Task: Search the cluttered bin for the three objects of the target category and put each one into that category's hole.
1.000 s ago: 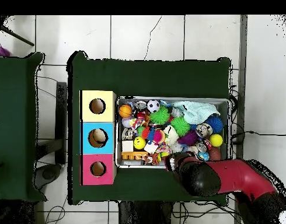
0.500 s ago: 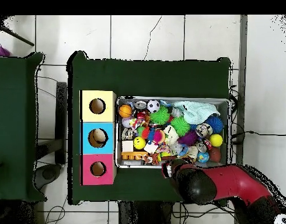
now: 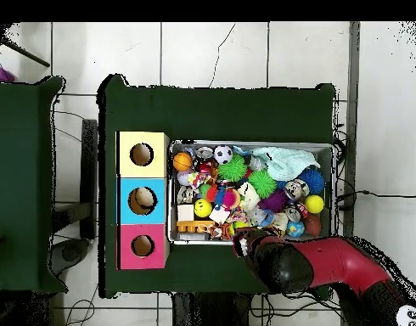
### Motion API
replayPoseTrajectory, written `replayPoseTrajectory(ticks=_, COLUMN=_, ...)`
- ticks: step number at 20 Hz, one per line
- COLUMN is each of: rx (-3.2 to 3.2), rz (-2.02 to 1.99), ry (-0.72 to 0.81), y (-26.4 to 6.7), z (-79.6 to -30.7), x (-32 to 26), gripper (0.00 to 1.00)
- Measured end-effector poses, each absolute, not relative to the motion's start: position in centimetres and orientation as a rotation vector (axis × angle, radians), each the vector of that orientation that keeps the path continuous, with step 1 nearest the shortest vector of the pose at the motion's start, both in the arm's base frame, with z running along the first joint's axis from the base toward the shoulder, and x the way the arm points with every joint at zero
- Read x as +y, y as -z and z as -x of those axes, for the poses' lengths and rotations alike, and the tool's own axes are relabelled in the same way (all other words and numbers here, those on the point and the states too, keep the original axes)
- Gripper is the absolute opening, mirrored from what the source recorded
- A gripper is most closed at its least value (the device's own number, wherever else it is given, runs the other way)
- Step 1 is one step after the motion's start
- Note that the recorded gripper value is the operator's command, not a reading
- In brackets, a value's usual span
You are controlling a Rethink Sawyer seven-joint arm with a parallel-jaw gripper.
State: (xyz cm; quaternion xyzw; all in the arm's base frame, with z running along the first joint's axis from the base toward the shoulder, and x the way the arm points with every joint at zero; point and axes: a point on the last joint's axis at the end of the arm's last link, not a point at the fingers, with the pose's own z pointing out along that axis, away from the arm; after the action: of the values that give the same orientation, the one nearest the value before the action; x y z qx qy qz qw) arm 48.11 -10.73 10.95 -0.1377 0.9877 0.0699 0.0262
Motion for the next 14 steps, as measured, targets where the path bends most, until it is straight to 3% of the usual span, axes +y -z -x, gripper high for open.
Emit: replayPoseTrajectory(ticks=14, rx=3.018, rz=0.523, ry=-0.19, y=-12.2, z=-53.0, x=-8.7, gripper=0.0)
